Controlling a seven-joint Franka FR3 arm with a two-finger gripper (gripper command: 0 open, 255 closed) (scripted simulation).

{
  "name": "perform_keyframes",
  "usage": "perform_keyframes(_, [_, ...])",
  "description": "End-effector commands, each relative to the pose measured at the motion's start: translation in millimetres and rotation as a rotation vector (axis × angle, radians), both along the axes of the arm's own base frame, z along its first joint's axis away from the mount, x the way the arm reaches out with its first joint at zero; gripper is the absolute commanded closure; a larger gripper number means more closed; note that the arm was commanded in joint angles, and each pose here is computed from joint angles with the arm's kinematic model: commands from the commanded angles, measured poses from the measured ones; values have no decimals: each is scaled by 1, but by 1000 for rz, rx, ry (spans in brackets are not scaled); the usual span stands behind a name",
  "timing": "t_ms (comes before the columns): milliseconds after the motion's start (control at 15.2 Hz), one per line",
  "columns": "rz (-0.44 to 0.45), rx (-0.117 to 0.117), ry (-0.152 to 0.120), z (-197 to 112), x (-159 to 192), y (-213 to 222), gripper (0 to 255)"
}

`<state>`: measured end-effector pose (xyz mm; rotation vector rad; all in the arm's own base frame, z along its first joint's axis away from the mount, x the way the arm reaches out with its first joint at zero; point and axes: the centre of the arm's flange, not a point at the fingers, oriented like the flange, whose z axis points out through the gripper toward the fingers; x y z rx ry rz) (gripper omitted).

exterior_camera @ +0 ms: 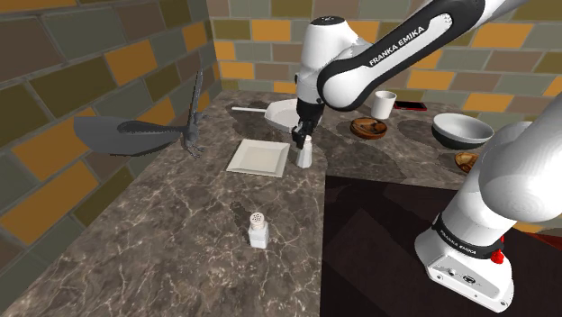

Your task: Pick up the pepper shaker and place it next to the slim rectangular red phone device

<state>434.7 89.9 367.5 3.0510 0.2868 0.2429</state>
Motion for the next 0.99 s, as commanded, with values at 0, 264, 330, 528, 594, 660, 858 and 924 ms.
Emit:
perform_keyframes(0, [0,0,0,9,1,1,255])
perform_keyframes(264, [0,0,0,30,1,1,255])
perform_keyframes(330, [0,0,0,35,1,1,255])
perform_keyframes(528, [0,0,0,51,1,1,255])
perform_keyframes(594, [0,0,0,56,1,1,255])
perform_keyframes(660, [0,0,0,62,1,1,255])
perform_keyframes(858, [0,0,0,78,1,1,255])
perform_keyframes(924, [0,0,0,83,1,1,255])
